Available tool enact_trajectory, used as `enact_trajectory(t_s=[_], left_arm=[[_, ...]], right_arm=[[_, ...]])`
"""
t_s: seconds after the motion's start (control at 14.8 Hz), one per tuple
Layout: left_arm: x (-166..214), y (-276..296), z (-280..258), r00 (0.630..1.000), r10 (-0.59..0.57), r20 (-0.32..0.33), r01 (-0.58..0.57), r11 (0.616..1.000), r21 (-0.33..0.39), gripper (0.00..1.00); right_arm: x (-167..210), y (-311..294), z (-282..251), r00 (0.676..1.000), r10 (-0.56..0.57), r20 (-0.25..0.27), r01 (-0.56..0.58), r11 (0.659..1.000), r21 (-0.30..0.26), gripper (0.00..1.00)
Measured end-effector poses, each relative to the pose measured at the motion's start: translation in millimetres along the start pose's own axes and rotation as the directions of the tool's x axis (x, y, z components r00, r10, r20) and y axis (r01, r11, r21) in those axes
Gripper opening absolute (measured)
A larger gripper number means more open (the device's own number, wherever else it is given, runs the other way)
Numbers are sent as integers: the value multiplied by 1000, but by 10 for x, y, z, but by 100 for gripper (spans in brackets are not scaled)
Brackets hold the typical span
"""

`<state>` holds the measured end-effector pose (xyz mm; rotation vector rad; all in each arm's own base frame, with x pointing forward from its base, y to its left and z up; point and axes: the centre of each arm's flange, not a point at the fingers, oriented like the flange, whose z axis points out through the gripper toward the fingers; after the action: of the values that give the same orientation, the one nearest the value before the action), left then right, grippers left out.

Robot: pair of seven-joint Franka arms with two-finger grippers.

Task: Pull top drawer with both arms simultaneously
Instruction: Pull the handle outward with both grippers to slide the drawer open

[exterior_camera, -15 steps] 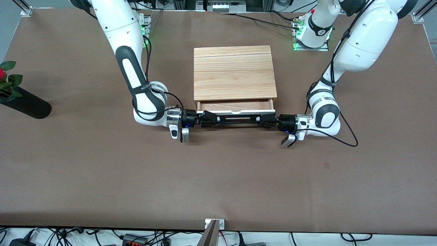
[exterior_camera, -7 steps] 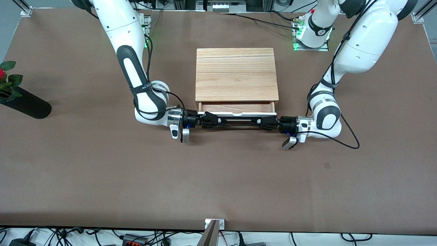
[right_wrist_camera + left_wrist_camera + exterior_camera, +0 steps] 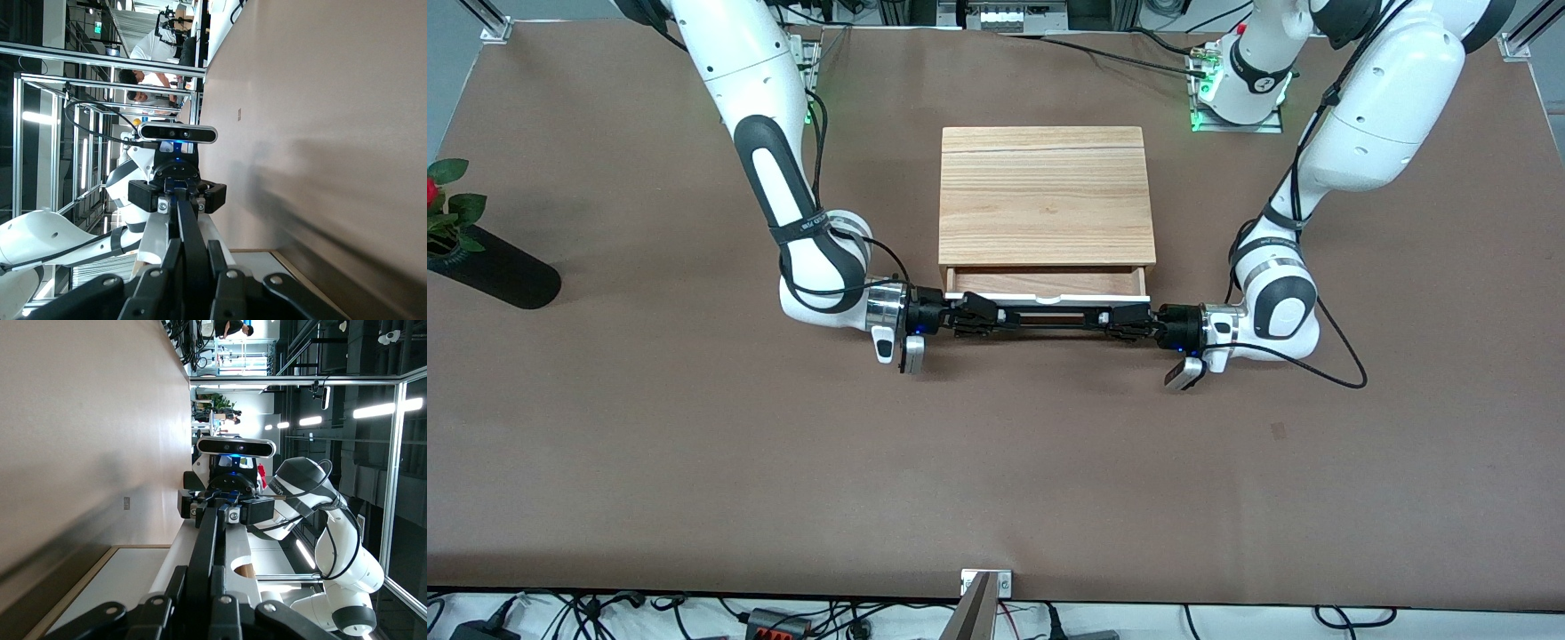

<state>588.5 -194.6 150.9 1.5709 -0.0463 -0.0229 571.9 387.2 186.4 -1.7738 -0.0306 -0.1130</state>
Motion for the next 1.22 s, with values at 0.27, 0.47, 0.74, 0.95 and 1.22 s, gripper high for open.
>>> enact_trajectory(t_s=[0.27,0.47,0.74,0.95,1.22], left_arm=[[13,5,2,1000,-2,-2,2,1000,5,18],[77,31,1,1000,10,-11,-10,1000,18,18],[150,58,-44,1000,-2,-25,2,1000,28,18],[157,59,-61,1000,-3,-28,4,1000,29,18],[170,68,-62,1000,-1,-30,2,1000,30,18]], right_arm=[[9,4,-3,1000,1,-2,-1,1000,-2,20],[55,-4,-2,1000,-3,-13,3,1000,-6,20],[194,-60,-41,998,-7,-63,4,999,-42,36],[327,-126,-126,996,-3,-94,-2,999,-51,64],[390,-97,-218,993,0,-114,-7,998,-60,100]])
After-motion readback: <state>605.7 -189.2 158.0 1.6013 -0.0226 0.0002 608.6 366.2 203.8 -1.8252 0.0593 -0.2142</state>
